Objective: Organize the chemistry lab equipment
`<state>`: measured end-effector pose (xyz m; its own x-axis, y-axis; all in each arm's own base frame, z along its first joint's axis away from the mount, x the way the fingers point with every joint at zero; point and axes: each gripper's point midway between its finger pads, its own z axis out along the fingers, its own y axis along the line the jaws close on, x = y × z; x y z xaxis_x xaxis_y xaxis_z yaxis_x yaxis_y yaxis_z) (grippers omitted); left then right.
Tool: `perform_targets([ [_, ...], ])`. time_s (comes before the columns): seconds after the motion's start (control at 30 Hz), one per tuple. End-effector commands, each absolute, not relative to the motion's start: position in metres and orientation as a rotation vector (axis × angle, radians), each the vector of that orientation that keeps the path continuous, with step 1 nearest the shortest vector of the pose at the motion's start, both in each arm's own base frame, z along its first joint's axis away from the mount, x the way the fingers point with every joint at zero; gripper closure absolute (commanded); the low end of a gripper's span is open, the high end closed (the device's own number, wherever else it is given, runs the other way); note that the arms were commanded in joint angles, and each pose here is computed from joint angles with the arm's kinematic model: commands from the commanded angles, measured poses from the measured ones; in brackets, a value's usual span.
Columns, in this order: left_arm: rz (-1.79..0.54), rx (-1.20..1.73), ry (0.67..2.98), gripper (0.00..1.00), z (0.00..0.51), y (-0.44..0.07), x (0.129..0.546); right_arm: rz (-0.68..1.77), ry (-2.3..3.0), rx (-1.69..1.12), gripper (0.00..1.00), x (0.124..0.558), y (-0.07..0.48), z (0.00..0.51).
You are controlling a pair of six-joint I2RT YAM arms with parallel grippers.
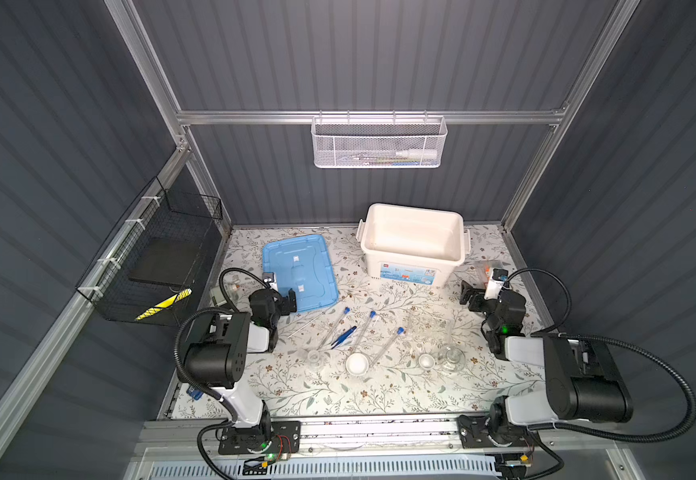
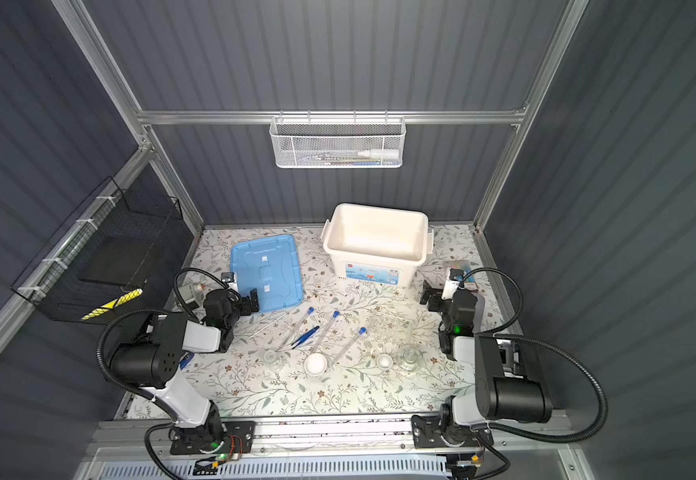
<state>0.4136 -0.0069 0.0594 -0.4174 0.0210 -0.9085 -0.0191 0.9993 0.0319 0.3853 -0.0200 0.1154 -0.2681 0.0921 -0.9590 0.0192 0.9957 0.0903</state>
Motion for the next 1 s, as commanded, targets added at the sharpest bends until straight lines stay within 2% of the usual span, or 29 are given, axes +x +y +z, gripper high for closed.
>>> perform_targets([
  [0.0, 0.043, 0.033, 1.993, 0.0, 0.062, -0.011, 0.419, 0.053, 1.826, 0.073, 0.01, 0.387, -0.02, 0.119],
  [0.8, 0.039, 0.035, 1.99, 0.0, 0.063, -0.012, 0.419, 0.059, 1.823, 0.073, 0.01, 0.386, -0.02, 0.119],
  [0.97, 0.056, 0.024, 2.066, 0.0, 0.082, -0.009, 0.43, 0.039, 1.788, 0.096, 0.01, 0.378, -0.024, 0.133],
])
